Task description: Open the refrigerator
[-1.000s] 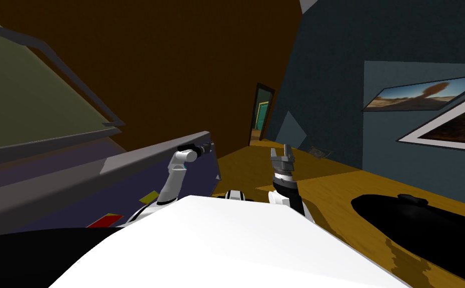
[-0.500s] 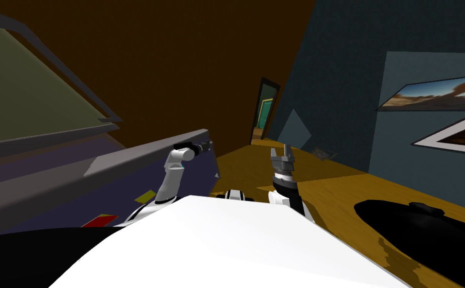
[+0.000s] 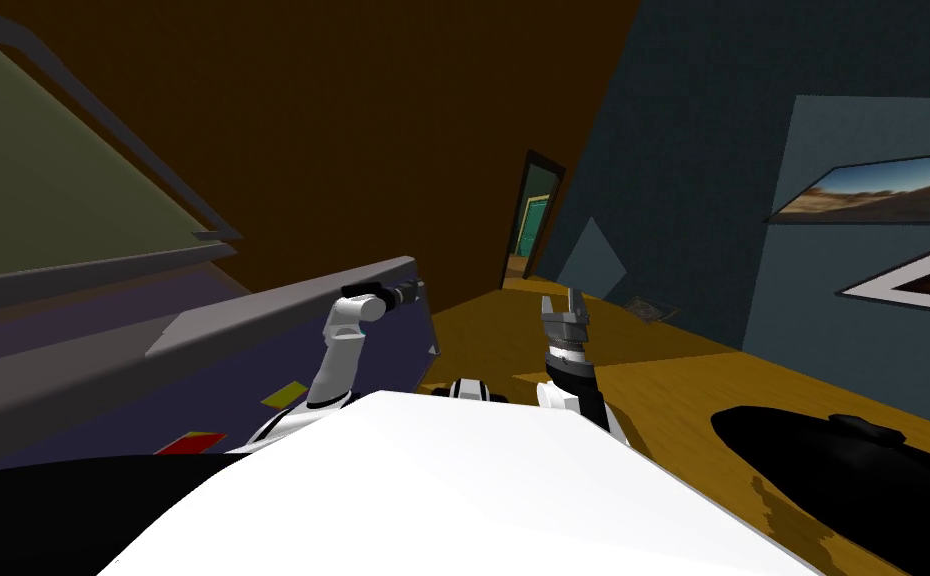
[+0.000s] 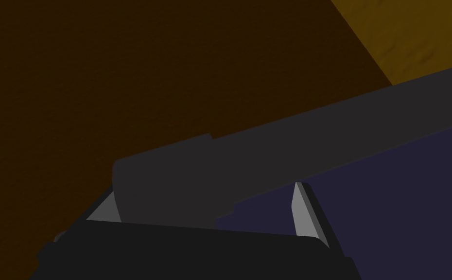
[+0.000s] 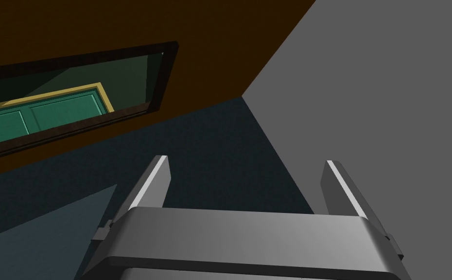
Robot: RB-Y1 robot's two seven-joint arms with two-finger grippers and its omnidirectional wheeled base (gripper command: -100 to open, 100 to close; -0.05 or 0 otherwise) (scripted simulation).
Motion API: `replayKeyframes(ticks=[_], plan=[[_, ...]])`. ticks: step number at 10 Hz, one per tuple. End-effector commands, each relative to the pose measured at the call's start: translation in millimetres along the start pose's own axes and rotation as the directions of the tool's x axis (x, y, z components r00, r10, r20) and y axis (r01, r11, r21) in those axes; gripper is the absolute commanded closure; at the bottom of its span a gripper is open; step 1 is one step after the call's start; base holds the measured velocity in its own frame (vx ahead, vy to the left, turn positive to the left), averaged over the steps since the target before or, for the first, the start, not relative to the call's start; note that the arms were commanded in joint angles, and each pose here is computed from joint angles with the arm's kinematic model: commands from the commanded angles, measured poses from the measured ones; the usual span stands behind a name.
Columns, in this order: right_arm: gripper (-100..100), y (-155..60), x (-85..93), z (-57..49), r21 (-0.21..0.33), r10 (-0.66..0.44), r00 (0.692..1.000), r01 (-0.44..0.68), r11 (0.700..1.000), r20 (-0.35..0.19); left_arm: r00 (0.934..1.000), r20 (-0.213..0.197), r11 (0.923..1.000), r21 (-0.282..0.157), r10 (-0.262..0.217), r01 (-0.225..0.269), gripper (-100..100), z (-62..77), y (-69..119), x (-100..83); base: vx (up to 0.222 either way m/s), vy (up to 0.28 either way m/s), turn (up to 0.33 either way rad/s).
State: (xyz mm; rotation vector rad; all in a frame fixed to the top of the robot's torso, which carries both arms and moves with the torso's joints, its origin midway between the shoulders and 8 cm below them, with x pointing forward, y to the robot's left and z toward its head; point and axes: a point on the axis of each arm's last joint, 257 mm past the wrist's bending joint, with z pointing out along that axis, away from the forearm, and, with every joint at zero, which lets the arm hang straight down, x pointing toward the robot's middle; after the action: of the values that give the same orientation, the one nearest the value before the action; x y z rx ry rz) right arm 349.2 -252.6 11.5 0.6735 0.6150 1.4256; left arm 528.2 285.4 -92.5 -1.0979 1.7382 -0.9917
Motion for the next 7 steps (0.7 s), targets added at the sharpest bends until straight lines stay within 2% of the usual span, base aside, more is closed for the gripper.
replayKeyframes(ticks=[1, 5, 7], plan=[[0, 0.0, 0.0, 0.0, 0.000, 0.000, 1.000, 0.000, 1.000, 0.000, 0.9995, -0.031, 1.0000, -0.004, -0.002, 0.002, -100, -3.0, -7.1, 9.3, 0.008, 0.001, -0.008], [0, 0.0, 0.0, 0.0, 0.000, 0.000, 1.000, 0.000, 1.000, 0.000, 0.9993, -0.036, 1.0000, -0.003, 0.002, -0.002, -100, -12.3, -15.8, 8.5, 0.015, -0.008, 0.021], [0, 0.0, 0.0, 0.0, 0.000, 0.000, 1.000, 0.000, 1.000, 0.000, 0.9993, -0.036, 1.0000, -0.003, 0.002, -0.002, -100, -12.3, -15.8, 8.5, 0.013, -0.011, 0.013]])
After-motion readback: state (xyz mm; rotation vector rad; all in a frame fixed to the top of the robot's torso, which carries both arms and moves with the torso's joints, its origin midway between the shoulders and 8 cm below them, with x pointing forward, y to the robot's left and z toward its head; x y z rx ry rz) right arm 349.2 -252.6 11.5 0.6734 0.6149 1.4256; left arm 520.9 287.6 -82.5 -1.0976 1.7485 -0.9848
